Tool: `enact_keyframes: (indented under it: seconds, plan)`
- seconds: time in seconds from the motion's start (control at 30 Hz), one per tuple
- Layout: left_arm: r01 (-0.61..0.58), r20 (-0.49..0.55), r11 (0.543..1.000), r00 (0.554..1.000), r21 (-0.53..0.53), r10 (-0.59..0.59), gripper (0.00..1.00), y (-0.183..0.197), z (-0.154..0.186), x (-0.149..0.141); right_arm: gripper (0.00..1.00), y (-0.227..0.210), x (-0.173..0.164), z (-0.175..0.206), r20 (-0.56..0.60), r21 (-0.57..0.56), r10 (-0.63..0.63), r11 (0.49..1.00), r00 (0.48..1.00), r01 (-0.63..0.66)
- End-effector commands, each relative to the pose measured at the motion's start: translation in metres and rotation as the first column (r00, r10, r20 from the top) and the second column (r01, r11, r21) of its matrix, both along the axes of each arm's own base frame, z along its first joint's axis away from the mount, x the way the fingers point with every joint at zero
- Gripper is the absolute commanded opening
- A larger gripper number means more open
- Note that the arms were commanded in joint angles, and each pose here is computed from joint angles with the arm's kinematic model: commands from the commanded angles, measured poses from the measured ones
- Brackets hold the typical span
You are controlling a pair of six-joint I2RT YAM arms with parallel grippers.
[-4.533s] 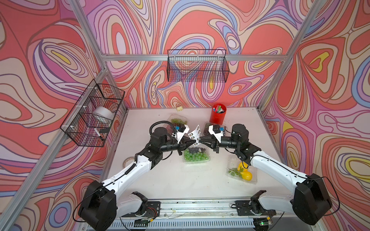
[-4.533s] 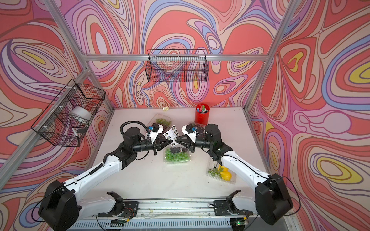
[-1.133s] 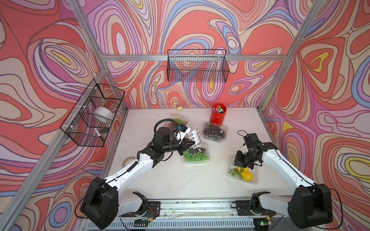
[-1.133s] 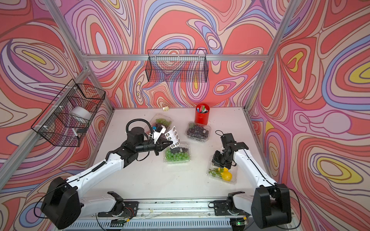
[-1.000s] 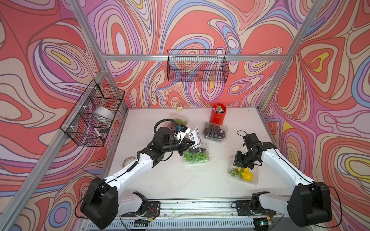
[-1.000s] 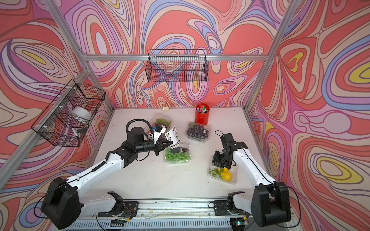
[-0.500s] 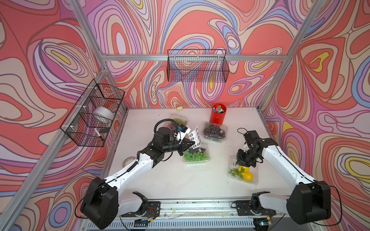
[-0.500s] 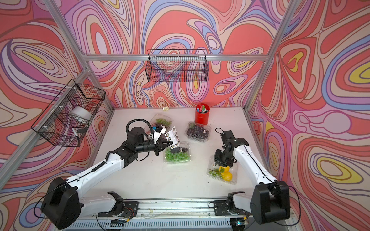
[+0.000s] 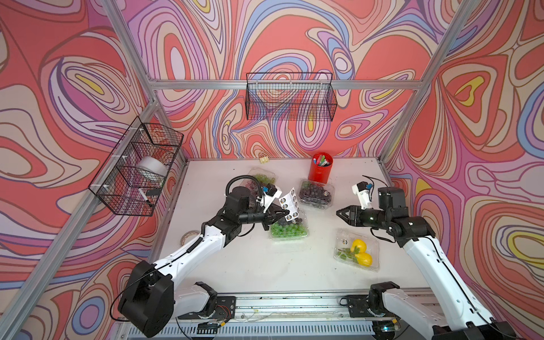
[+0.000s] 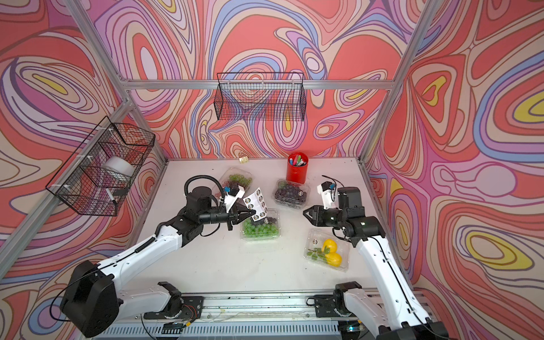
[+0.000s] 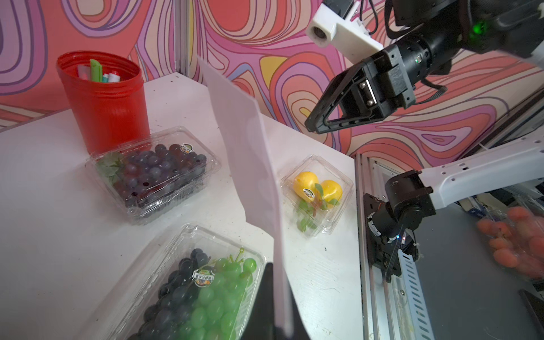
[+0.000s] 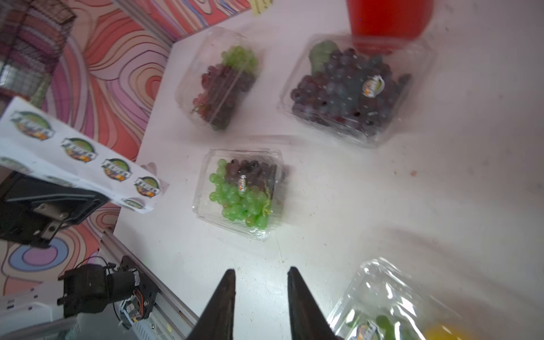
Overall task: Label fruit boxes
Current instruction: Stick the label on the fruit box, then tear off the label from the label sticker.
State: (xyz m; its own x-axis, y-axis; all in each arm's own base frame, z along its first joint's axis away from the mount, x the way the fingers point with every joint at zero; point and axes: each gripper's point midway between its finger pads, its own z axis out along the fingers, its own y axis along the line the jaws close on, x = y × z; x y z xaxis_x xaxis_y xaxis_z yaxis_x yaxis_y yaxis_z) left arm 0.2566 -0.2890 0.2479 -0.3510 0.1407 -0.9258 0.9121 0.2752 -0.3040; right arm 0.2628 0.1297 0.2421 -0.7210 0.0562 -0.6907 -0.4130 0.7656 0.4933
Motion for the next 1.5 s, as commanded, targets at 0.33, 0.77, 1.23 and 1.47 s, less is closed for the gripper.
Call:
enact_keyframes:
  seconds: [0.33,0.77,1.23,1.47]
  plan:
    - [0.054,0.039,0.997,0.998,-0.059,-0.051,0.00,-0.006,0.017,-0.006,0.35,0.079,-0.016,0.035,0.548,-0.150,0.498,0.849,0.672,-0.507]
    - [0.053,0.047,0.998,0.998,-0.045,-0.051,0.00,-0.005,0.016,-0.007,0.38,0.129,-0.001,0.009,0.553,-0.275,0.591,0.795,0.587,-0.541]
    - [0.043,0.044,0.998,0.998,-0.043,-0.041,0.00,-0.005,0.016,-0.005,0.26,0.138,-0.004,0.013,0.586,-0.254,0.599,0.776,0.546,-0.578]
    - [0.041,0.041,0.998,0.998,-0.044,-0.039,0.00,-0.005,0.016,-0.005,0.16,0.141,-0.006,0.012,0.584,-0.236,0.607,0.762,0.539,-0.603]
